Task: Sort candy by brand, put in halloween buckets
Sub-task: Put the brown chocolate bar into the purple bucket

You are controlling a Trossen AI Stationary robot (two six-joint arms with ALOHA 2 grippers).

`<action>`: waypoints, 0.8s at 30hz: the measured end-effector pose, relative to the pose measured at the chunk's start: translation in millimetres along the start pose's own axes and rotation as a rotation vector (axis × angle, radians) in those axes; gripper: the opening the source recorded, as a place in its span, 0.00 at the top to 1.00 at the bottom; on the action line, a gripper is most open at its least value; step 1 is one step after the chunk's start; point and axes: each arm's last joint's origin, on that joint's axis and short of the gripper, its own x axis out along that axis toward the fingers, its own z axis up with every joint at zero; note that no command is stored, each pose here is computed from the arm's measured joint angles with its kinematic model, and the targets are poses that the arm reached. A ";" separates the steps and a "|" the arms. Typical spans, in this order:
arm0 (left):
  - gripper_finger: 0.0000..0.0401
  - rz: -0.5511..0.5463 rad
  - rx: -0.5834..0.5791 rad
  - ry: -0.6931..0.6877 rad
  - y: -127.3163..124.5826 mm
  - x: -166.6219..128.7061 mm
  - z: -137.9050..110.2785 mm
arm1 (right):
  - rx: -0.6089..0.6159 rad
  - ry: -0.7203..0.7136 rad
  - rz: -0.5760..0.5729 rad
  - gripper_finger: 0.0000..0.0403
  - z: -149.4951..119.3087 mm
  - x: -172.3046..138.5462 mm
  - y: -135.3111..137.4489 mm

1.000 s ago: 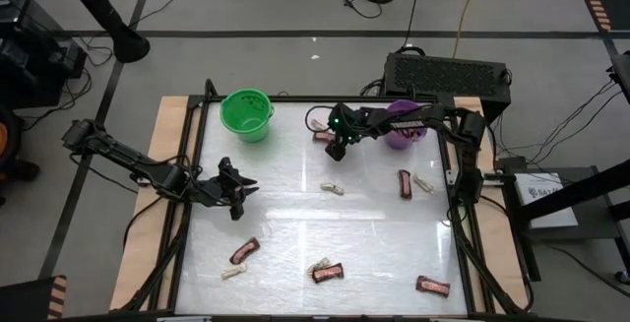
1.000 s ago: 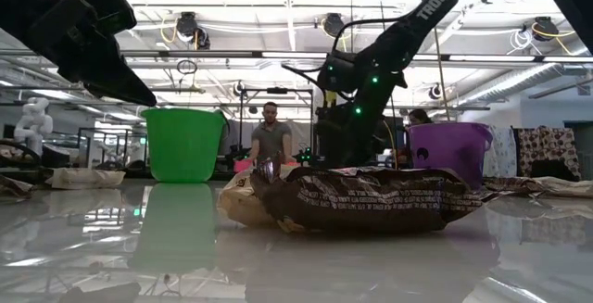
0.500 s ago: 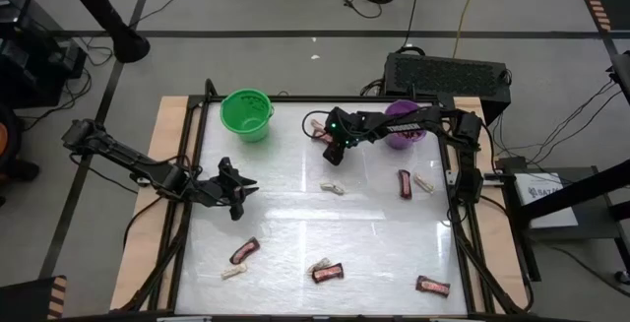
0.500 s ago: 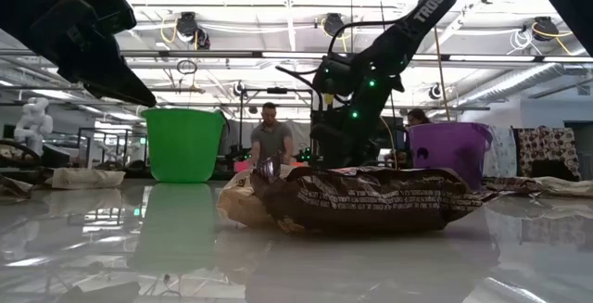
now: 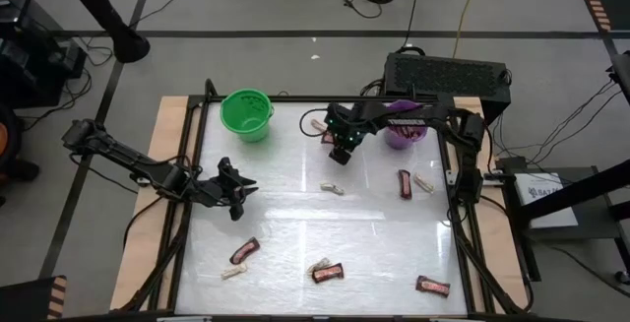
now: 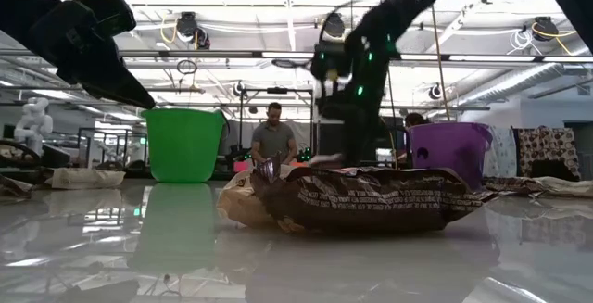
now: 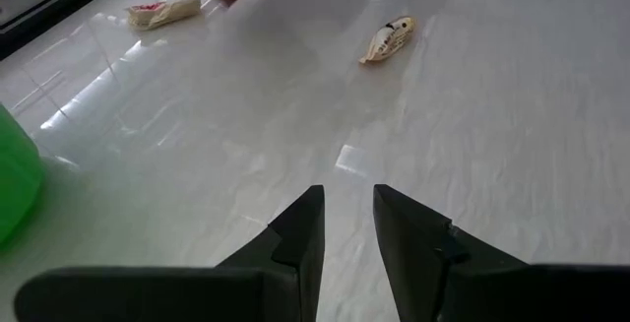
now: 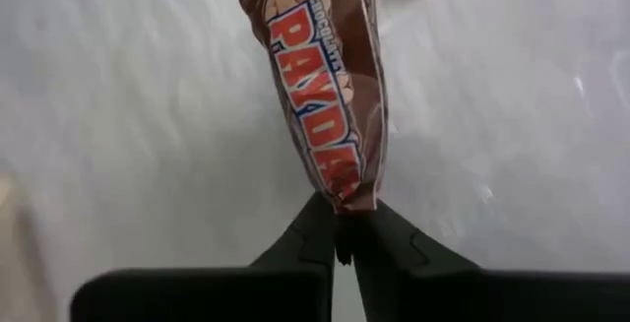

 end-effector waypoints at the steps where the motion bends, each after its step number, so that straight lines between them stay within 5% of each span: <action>1: 0.76 0.000 0.000 0.000 0.0 0.0 0.0 | -0.004 0.011 -0.006 0.95 2.1 -8.9 1.7; 6: 0.76 0.000 -0.002 0.000 0.0 0.0 0.0 | -0.019 0.056 -0.164 0.99 -2.1 -57.1 3.5; 13: 0.76 0.005 -0.044 0.006 -0.4 1.2 -0.8 | 0.200 0.031 -0.414 0.99 -28.4 -118.3 -20.9; 24: 0.76 0.012 -0.040 0.018 -6.9 12.1 -3.0 | 0.441 0.209 -0.537 1.00 -61.4 -144.0 -35.6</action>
